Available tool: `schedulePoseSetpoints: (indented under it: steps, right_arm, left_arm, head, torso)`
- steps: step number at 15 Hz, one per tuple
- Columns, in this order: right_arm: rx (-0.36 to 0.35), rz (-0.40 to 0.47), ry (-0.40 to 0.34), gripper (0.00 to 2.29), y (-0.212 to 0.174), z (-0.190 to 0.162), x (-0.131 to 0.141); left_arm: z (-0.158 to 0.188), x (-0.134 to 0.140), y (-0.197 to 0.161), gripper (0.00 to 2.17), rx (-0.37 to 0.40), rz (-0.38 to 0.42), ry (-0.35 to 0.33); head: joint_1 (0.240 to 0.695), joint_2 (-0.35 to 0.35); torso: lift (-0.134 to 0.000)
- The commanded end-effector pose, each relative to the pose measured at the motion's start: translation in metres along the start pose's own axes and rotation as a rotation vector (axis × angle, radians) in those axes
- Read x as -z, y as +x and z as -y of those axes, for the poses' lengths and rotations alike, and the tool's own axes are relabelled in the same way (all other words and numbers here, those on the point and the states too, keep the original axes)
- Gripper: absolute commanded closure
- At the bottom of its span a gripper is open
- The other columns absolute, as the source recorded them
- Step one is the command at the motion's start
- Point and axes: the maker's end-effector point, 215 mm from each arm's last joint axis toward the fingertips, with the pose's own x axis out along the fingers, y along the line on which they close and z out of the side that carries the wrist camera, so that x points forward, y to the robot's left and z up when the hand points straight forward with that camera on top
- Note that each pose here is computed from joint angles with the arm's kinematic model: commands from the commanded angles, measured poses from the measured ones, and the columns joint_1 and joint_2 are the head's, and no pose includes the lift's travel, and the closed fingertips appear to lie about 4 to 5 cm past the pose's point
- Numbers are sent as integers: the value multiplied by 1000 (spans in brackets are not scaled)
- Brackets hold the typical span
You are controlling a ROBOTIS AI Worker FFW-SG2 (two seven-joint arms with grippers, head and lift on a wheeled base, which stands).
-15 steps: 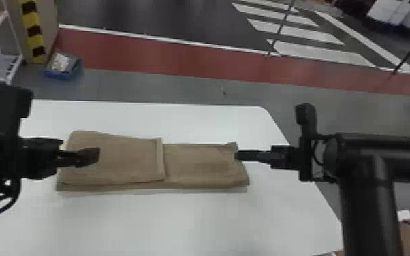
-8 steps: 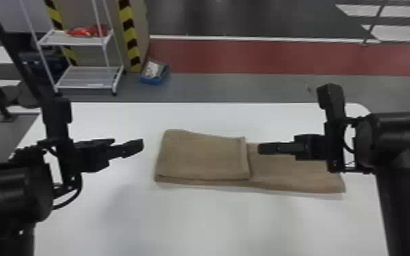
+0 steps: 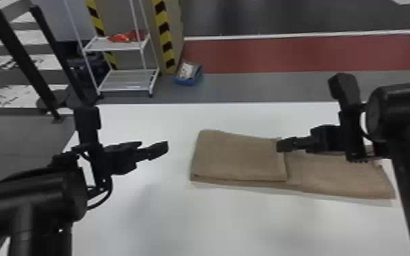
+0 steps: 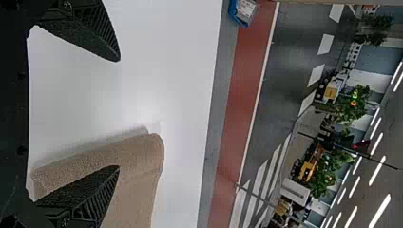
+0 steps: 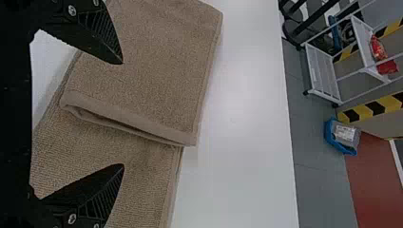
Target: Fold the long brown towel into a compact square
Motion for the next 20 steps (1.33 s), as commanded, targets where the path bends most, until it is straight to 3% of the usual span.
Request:
schedulePoseSetpoints:
  steps: [1,8,20]
  right_arm:
    - [4,-42,17,127,9,3,10]
    - [49,-113,32,181,25,15,33]
    - [96,-134,24,282,29,24,38]
  left_arm:
    - [-1,2,-1,87,3,1,-9]
    - [5,6,1,87,19,-3,-19]
    - [5,8,0,87,27,1,-21]
  head:
    - [695,123]
    - [695,118]
    - [695,111]
  torso:
    - [-124]
    - [-124]
    - [-124]
